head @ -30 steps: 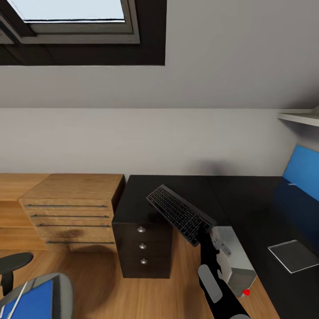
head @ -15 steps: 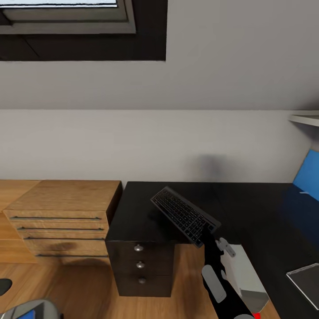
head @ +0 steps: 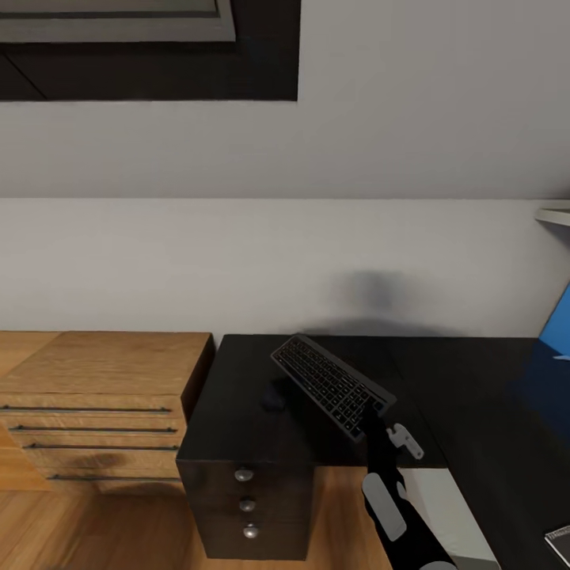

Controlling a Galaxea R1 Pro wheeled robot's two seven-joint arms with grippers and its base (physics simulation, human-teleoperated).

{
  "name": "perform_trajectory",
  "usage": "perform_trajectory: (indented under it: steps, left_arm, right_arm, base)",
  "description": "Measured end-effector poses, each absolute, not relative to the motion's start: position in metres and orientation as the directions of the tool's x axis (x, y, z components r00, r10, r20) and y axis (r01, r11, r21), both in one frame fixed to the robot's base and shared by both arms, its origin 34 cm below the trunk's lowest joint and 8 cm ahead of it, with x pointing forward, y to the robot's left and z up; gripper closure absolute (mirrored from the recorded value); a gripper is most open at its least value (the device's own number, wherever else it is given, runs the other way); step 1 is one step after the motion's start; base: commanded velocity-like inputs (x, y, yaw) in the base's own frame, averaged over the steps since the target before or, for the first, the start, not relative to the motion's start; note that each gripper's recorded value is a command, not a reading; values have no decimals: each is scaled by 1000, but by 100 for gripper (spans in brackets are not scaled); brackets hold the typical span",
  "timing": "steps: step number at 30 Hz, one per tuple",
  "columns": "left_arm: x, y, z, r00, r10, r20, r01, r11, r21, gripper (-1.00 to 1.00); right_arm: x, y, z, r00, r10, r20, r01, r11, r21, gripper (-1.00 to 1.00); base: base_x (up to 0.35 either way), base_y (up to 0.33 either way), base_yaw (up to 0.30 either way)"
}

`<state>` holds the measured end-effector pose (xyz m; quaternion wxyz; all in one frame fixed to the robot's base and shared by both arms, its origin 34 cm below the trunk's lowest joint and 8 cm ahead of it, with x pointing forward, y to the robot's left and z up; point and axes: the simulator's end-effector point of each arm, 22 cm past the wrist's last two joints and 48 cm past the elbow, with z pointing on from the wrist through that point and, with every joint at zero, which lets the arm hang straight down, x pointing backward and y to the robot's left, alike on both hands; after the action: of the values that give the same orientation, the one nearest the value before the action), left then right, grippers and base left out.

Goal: In the bedroom, organize the workspace by keeping the computer under the desk, ensuring the monitor is on the desk, placing the keyboard on the desk next to the monitor, placing the mouse on the desk next to the keyboard, moving the folder from the swivel chair onto the desk next to the mouse, stacking the notebook on top of the folder with the pen on top of the notebook, and positioning the swivel chair next to the desk.

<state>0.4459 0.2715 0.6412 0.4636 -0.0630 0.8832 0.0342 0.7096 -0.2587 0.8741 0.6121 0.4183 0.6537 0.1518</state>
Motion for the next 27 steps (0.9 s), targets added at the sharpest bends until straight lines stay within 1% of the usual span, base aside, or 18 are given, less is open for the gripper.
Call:
perform_trajectory:
  steps: [4, 8, 27]
  left_arm:
    - [446, 271, 641, -562, -80, -823, -142, 990, 1, -100]
    - [446, 271, 641, -563, -80, -823, -142, 990, 1, -100]
    - [446, 271, 641, -563, -80, -823, -142, 990, 0, -100]
  right_arm:
    - [713, -260, 879, 94, 728, -679, 341, 618, 709, 100]
    - [717, -260, 878, 54, 731, -680, 319, 632, 706, 100]
    - [717, -263, 879, 55, 729, -682, 318, 635, 704, 100]
  base:
    - [56, 0, 0]
    - [10, 0, 0]
    - [0, 0, 0]
